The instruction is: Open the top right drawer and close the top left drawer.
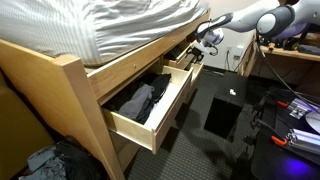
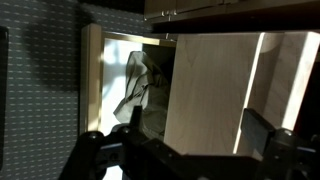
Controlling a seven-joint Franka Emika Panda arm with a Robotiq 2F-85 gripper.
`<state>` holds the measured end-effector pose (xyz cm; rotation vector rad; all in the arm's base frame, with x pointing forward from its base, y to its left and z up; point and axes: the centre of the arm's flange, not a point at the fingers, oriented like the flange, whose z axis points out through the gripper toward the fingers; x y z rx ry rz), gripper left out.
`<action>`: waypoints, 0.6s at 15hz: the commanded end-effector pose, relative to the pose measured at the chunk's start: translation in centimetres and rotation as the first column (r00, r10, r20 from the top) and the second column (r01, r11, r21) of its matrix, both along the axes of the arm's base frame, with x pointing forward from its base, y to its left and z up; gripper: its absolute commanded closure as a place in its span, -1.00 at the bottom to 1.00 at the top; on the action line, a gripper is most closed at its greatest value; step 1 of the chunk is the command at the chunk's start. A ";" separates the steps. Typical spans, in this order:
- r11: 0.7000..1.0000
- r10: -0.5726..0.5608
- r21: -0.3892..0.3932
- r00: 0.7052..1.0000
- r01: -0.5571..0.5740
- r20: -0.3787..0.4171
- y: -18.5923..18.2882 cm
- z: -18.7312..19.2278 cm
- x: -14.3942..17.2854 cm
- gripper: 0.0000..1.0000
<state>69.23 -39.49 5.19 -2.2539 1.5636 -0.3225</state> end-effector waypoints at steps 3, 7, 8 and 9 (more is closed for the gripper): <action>0.999 -0.040 0.022 0.999 0.040 -0.024 -4.1 3.7 2.9 -1.00; 0.998 -0.059 0.034 0.997 0.061 -0.054 -3.5 5.1 -0.5 -1.00; 0.997 -0.066 0.040 0.996 0.068 -0.061 -4.3 5.6 -0.9 -1.00; 0.996 -0.071 0.043 0.995 0.074 -0.064 -4.9 5.8 -1.3 -1.00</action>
